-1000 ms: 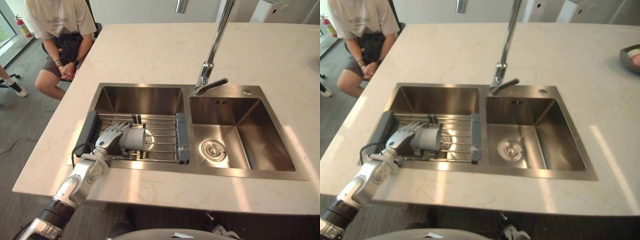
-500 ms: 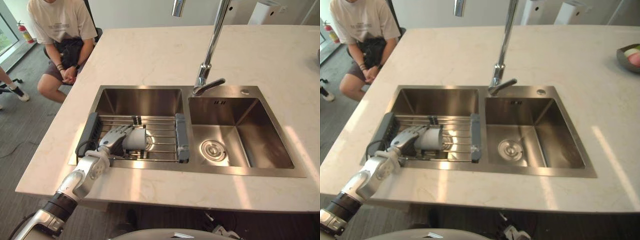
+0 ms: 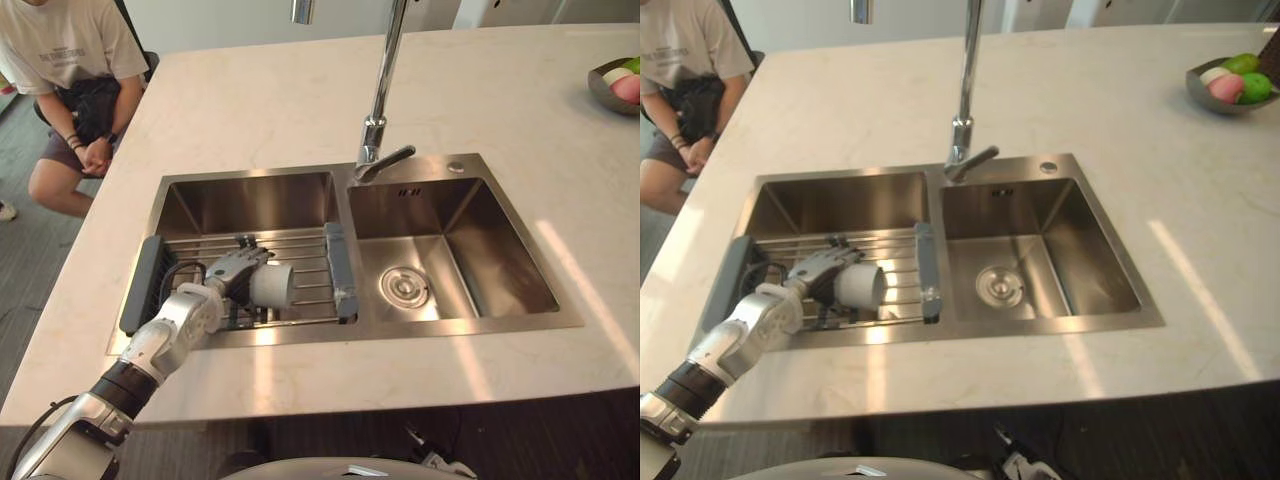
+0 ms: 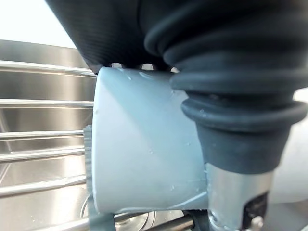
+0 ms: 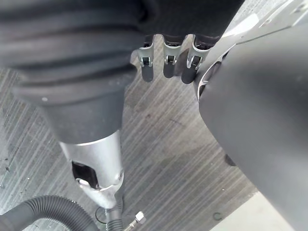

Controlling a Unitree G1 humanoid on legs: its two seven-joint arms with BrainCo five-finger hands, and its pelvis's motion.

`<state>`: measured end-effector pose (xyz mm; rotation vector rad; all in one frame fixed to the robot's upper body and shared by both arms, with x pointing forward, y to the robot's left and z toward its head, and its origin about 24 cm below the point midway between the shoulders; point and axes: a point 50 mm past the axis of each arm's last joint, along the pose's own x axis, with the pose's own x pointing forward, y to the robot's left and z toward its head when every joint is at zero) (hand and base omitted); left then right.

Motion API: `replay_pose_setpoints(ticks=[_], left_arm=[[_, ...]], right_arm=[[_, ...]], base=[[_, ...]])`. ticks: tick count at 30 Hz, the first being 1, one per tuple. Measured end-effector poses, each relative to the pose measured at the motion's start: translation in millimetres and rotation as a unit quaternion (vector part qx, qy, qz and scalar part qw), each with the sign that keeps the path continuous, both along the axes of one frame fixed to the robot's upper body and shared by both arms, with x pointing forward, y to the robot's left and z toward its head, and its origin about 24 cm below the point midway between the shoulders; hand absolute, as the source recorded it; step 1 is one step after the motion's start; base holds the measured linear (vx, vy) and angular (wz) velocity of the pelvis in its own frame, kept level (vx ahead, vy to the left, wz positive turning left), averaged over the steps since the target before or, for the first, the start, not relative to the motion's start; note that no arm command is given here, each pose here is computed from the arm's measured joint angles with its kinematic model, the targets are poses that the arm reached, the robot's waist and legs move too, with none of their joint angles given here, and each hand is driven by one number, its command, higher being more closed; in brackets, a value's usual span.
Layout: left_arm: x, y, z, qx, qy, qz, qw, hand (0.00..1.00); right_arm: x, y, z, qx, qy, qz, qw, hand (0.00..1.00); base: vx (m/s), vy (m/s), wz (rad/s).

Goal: Walk over to the sink, pick up the cup, carry it to the dishwasher, place the cup inside the dishwasher, then close the dishwasher door

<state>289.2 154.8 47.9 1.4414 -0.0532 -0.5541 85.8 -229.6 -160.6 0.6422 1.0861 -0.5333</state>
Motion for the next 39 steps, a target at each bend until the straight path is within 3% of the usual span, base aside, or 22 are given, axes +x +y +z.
replay_pose_setpoints(ticks=[23, 28, 34, 39], left_arm=[[7.1, -11.5, 11.0, 0.029, 0.040, -0.058, 0.997, 1.00], [4.9, -7.1, 11.7, -0.004, 0.014, -0.043, 0.999, 1.00], [-7.0, 18.1, 25.6, -0.091, -0.055, 0.017, 0.994, 1.00], [-26.8, 35.1, 81.2, -0.210, -0.185, 0.045, 0.959, 1.00]], right_arm=[[6.8, 1.9, 1.7, -0.020, -0.002, 0.025, 0.999, 0.00], [8.8, 1.3, 2.6, -0.019, -0.008, 0.020, 1.000, 0.00], [6.6, 0.1, 2.4, -0.018, -0.007, 0.013, 1.000, 0.00], [-2.9, -1.8, 0.6, -0.015, 0.003, -0.004, 1.000, 0.00]], base=[[-0.01, -0.003, -0.02], [0.00, 0.000, 0.00], [0.01, -0.026, 0.14], [0.01, -0.036, 0.18]])
